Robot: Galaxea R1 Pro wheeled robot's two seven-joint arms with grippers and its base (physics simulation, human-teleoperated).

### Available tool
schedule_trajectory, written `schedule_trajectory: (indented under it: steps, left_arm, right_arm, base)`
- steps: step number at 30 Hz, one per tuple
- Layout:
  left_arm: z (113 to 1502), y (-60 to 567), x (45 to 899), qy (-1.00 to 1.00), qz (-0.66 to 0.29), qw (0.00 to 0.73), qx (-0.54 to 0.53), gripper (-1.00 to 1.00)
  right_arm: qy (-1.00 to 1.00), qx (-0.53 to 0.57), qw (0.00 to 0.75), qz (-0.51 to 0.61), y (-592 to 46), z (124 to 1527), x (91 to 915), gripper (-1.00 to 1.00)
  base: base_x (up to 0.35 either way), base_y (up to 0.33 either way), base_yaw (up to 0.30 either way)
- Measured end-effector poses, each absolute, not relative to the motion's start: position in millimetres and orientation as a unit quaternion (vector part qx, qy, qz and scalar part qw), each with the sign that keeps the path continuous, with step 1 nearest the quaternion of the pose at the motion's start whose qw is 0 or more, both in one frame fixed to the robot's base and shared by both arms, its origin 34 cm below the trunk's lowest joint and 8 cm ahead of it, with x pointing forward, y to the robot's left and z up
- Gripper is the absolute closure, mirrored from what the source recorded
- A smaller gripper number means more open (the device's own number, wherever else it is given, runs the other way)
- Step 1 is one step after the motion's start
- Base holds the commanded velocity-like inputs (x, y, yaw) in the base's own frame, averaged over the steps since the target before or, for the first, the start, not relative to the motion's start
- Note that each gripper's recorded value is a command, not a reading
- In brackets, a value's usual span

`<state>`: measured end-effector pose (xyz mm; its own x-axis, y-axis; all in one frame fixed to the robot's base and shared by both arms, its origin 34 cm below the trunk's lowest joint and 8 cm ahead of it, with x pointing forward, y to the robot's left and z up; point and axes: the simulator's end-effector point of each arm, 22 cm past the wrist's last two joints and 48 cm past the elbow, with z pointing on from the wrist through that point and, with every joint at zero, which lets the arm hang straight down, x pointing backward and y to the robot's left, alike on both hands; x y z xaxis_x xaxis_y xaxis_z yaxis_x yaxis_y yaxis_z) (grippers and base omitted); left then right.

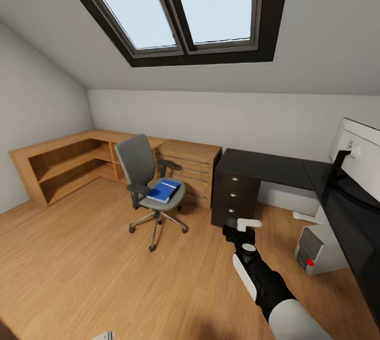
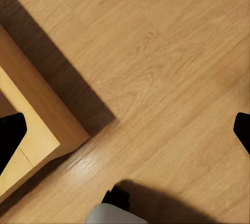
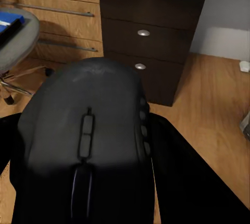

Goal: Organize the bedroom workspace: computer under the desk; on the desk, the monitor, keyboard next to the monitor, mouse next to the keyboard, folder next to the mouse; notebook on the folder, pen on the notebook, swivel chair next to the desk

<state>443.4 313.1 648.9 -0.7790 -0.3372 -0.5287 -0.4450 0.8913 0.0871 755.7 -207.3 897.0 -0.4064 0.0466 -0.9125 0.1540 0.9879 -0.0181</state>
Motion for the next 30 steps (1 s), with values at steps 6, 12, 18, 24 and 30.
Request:
schedule_trajectory:
  steps: [6, 12, 18, 24, 30]
  left_arm:
    - [634, 307, 429, 0.946, 0.092, 0.239, -0.200, -1.00]
    - [631, 302, 428, 0.947, 0.082, 0.238, -0.198, -1.00]
    - [631, 302, 428, 0.948, 0.082, 0.237, -0.198, -1.00]
    - [631, 302, 428, 0.947, 0.082, 0.237, -0.199, -1.00]
    - [631, 302, 428, 0.947, 0.082, 0.237, -0.199, -1.00]
  right_arm:
    - [0.837, 0.061, 0.542, -0.049, -207, 897, 756, 1.00]
    - [0.837, 0.060, 0.542, -0.049, -207, 897, 756, 1.00]
    - [0.837, 0.060, 0.542, -0.049, -207, 897, 756, 1.00]
    - [0.837, 0.060, 0.542, -0.049, -207, 897, 756, 1.00]
    - [0.837, 0.061, 0.542, -0.049, -207, 898, 756, 1.00]
  base:
    - [0.321, 0.001, 0.010]
    - [0.324, 0.000, 0.000]
    - [0.325, 0.000, 0.000]
    - [0.325, 0.000, 0.000]
    - [0.325, 0.000, 0.000]
